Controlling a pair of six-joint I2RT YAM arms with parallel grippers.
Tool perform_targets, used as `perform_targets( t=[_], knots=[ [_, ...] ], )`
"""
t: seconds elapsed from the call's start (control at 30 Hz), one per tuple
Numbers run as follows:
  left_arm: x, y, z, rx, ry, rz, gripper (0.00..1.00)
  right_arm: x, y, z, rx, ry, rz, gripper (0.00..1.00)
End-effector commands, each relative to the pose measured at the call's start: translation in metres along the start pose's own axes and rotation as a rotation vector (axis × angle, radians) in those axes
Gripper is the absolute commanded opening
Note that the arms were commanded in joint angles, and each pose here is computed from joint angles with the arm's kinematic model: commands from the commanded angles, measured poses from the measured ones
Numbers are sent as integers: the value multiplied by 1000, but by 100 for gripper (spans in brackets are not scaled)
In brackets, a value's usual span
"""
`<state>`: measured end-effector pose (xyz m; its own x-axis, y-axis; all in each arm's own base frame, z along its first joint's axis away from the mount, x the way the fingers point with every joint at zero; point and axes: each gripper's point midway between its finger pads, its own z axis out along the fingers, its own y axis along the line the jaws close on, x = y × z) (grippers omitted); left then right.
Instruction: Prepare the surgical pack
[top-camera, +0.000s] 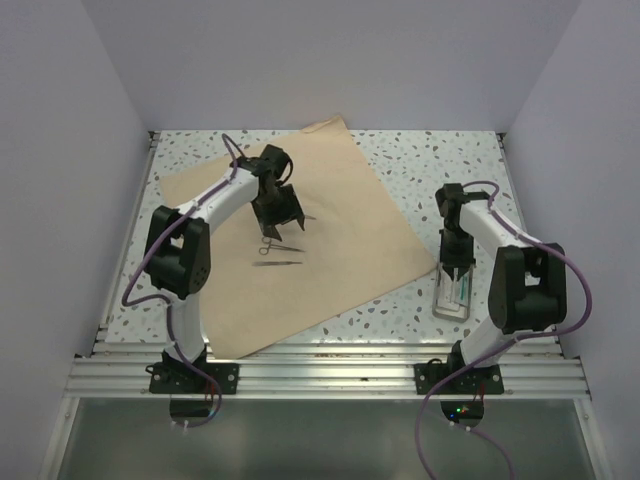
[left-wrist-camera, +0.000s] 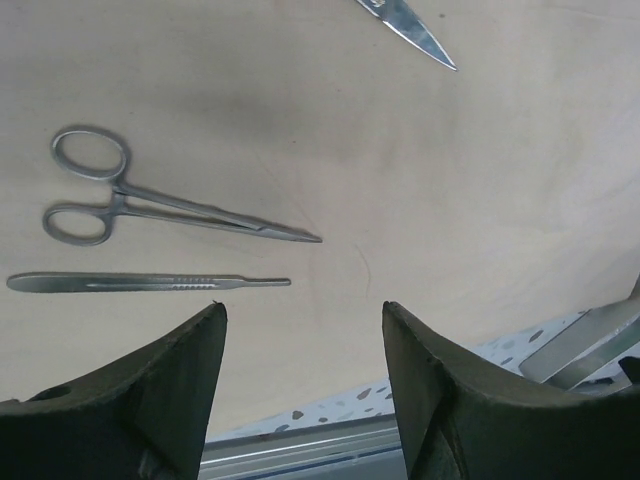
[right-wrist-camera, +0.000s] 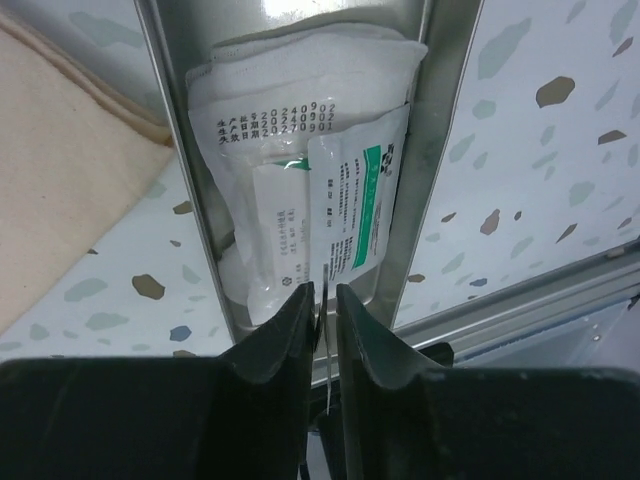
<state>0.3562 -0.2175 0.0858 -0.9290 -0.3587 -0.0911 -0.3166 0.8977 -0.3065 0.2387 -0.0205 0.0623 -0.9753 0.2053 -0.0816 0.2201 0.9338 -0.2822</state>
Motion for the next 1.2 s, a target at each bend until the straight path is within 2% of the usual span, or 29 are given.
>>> perform_targets(
  t=[0.0, 0.07, 0.1, 0.27, 0.5, 0.73, 0.93, 1.17],
  knots=[
    [-11, 15, -1, -88, -15, -146, 67, -14, 0, 3, 2, -30, -5, 20],
    [-14, 18, 2, -112, -21, -175, 67, -19, 5, 1, -19, -35, -3, 27],
    [-14, 19, 3, -124, -15, -197, 66, -20, 7, -1, -35, -40, -2, 35],
    [-14, 24, 13, -190, 5, -285, 63, -21, 11, -17, -82, -74, 8, 52],
    [-19, 26, 17, -268, -14, -412, 56, -23, 31, -57, -220, -153, 2, 55],
    [-7, 22, 27, -309, -9, -491, 54, -20, 65, -82, -318, -214, -78, 56],
    [16, 21, 42, -349, 39, -532, 54, -13, 77, -82, -365, -219, -113, 56],
    [15, 23, 54, -360, 30, -572, 52, -6, 76, -79, -375, -225, -119, 56]
  ],
)
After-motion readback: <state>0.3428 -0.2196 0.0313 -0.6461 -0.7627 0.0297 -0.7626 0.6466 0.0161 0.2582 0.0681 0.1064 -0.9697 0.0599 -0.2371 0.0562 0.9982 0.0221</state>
